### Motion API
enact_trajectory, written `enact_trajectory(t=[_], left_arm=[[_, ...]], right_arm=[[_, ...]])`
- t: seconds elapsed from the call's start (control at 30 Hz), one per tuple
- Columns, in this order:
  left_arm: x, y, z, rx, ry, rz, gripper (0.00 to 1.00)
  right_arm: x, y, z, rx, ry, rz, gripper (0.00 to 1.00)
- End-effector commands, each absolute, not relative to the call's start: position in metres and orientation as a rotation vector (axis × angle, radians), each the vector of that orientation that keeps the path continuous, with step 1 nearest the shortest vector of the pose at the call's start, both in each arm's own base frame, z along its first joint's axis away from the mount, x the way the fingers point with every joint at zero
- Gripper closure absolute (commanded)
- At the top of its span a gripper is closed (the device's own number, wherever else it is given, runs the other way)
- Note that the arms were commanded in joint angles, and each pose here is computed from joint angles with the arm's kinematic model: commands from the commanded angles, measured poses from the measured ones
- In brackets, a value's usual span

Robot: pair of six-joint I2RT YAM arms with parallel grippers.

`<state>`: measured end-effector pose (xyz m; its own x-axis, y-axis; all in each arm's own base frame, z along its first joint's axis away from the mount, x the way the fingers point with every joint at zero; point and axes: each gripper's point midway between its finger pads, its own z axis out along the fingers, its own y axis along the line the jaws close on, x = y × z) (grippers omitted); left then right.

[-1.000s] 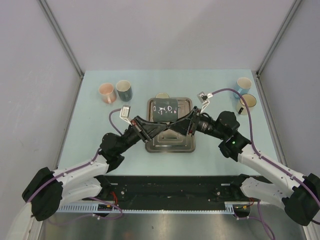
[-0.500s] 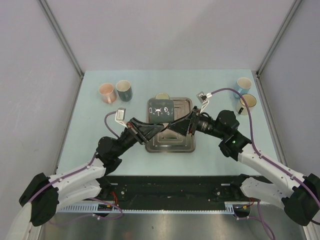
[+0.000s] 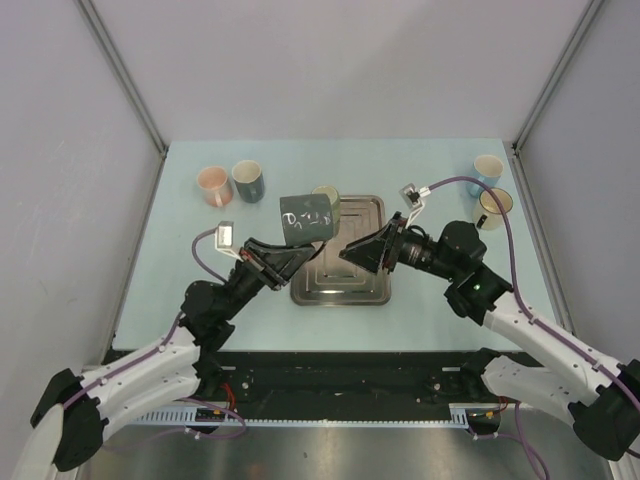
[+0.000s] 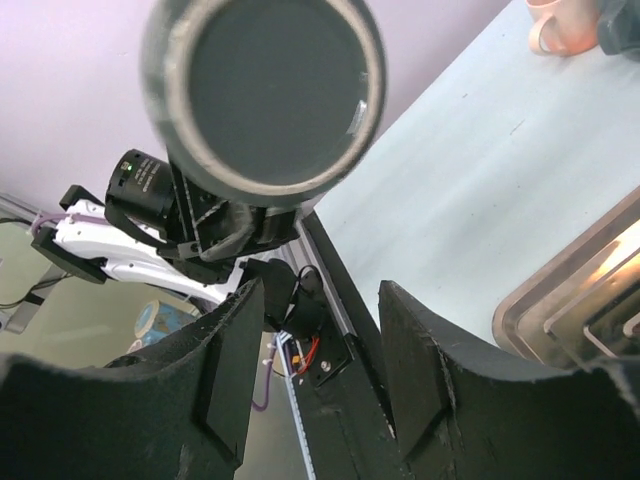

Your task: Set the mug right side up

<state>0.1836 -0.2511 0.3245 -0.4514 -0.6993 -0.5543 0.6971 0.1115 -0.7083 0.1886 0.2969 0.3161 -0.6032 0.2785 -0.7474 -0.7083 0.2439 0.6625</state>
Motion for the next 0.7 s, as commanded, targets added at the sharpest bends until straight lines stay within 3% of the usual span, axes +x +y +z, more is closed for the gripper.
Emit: enact_trajectory(t=[0.0,0.4,0.67], left_arm=[[0.192,-0.228,0.356,-0.023,1.165,-1.474,1.00],[0.261,-0.123,0.314,-0.214,1.492,-0.621,1.00],[0.293,-0.078,0.275,-0.264,1.712,-0.240,1.00]], right_arm=[[0.179,0.286,0.349,-0.445,1.599,1.422,0.46],[0.191,0.255,0.295,-0.369,1.812,1.086,0.51],[0.193,0.237,0.279,-0.343,1.870,0.957,0.52]])
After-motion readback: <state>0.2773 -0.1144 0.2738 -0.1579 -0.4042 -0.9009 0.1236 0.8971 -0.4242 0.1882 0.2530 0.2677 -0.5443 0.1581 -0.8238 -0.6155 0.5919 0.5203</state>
